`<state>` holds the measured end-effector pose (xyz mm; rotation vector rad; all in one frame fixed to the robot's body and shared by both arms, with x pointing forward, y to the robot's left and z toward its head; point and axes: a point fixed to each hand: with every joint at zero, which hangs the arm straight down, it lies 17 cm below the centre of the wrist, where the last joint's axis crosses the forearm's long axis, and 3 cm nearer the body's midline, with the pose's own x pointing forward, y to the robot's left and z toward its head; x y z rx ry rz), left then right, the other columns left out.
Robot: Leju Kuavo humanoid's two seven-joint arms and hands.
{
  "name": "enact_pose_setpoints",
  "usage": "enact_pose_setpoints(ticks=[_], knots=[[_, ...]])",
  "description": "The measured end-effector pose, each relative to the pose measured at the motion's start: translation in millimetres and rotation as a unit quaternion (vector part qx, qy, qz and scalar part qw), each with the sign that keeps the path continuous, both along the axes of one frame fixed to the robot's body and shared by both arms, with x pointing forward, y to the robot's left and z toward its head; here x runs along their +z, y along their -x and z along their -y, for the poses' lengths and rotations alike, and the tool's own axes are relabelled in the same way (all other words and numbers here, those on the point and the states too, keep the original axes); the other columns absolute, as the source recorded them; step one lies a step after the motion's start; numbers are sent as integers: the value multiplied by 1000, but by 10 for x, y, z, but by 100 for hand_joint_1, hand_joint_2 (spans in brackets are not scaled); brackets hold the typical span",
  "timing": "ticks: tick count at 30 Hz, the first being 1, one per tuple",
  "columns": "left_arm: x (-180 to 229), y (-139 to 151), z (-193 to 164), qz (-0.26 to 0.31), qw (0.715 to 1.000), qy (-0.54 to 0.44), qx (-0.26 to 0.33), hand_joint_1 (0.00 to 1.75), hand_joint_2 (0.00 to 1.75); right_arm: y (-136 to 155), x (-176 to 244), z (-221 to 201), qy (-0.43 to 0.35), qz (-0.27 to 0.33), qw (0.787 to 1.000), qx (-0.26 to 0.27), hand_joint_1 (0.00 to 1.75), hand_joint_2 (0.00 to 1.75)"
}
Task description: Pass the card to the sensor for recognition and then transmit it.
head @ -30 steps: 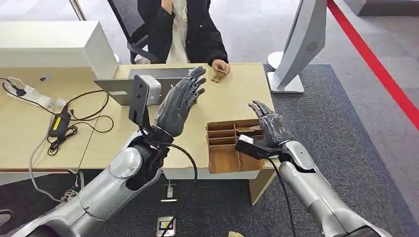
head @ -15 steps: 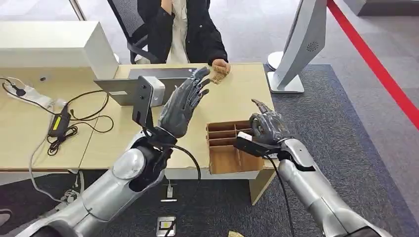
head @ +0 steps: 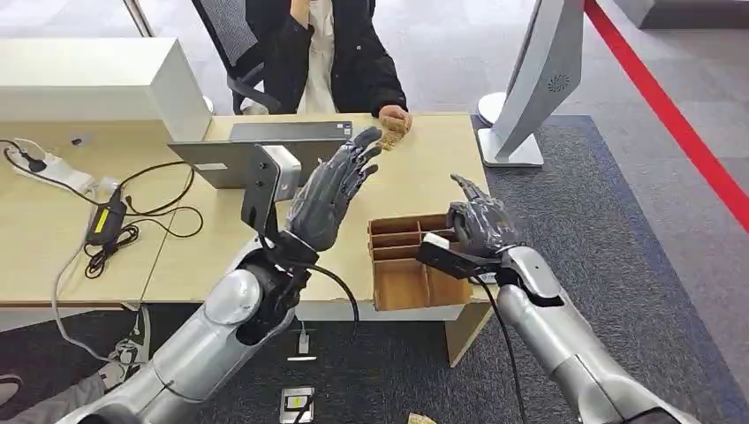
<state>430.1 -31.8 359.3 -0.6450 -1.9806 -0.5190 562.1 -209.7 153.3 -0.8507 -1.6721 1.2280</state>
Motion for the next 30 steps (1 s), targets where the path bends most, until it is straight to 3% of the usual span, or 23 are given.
enact_pose_setpoints(ticks=[1, 2, 3, 4, 30], knots=[[2, -3, -4, 1, 1000, 0, 0, 0, 0, 0, 10, -6, 1, 2, 1000, 1, 77, 175], [3, -2, -6, 3, 1000, -1, 0, 0, 0, -2, 15, -9, 2, 3, 1000, 1, 10, 175], [3, -4, -7, 5, 1000, -3, -1, 0, 0, -2, 17, -16, 3, 3, 1000, 1, 10, 175], [8, -9, -14, 6, 1000, -2, 0, 0, 0, -2, 19, -19, 3, 4, 1000, 1, 0, 175], [45, -93, -122, 0, 1000, 11, 13, 0, 0, -72, 140, 7, 8, 16, 1000, -11, 0, 175]])
